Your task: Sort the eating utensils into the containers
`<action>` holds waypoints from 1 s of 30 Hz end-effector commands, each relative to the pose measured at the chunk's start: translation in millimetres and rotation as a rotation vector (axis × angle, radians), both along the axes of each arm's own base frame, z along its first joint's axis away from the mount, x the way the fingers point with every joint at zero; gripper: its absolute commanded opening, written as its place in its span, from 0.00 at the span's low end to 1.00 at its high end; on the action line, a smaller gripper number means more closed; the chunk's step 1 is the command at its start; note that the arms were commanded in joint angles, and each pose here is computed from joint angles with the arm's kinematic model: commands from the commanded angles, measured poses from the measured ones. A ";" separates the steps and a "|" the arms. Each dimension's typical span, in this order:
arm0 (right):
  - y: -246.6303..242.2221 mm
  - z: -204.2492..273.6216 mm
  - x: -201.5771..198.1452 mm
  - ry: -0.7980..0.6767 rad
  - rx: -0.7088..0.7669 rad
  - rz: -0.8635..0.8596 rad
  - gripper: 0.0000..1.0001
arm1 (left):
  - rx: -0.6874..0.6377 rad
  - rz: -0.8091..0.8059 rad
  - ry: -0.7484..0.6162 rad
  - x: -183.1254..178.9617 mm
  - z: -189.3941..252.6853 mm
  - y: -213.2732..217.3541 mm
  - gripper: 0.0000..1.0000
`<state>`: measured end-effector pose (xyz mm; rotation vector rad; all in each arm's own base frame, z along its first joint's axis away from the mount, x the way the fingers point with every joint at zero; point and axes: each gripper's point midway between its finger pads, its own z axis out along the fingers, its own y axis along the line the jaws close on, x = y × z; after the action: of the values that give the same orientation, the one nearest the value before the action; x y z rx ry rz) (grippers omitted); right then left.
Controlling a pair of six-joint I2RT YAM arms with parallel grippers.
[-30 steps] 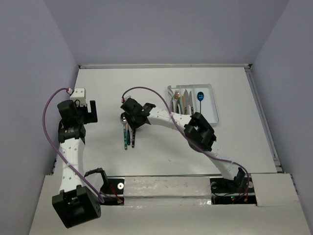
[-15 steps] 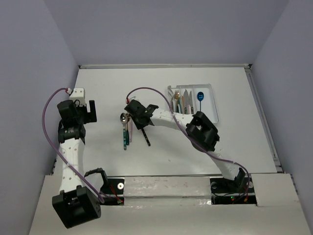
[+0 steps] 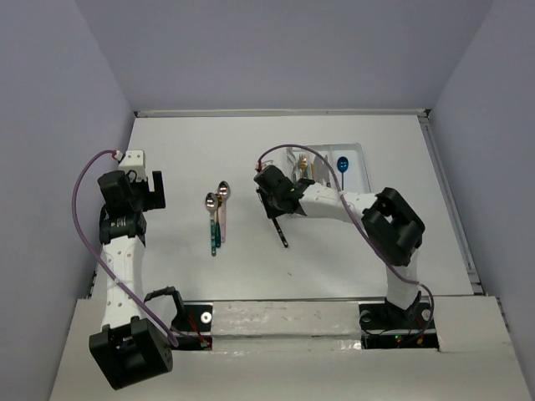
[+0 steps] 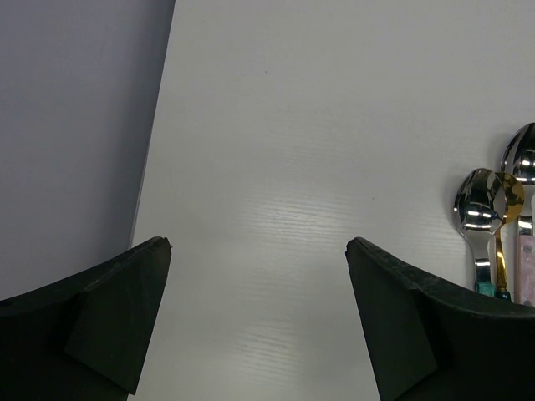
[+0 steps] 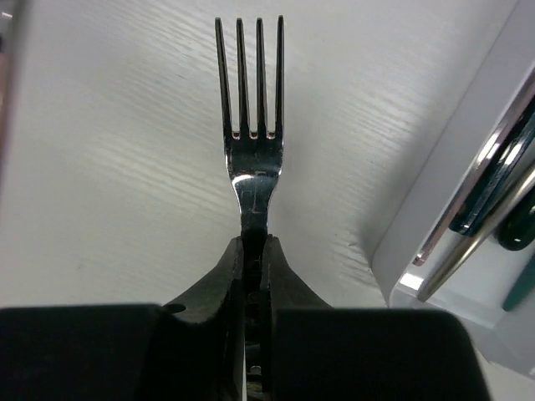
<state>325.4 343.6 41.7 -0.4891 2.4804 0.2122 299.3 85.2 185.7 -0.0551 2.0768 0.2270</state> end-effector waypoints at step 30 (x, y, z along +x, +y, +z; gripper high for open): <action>-101.3 83.1 159.7 -0.402 0.038 -0.353 0.53 | 0.003 -0.059 -0.047 4.6 8.7 -7.8 0.99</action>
<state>481.2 244.8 99.1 -0.0919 2.1593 0.0319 300.8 77.5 184.4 -0.0232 2.0754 0.1828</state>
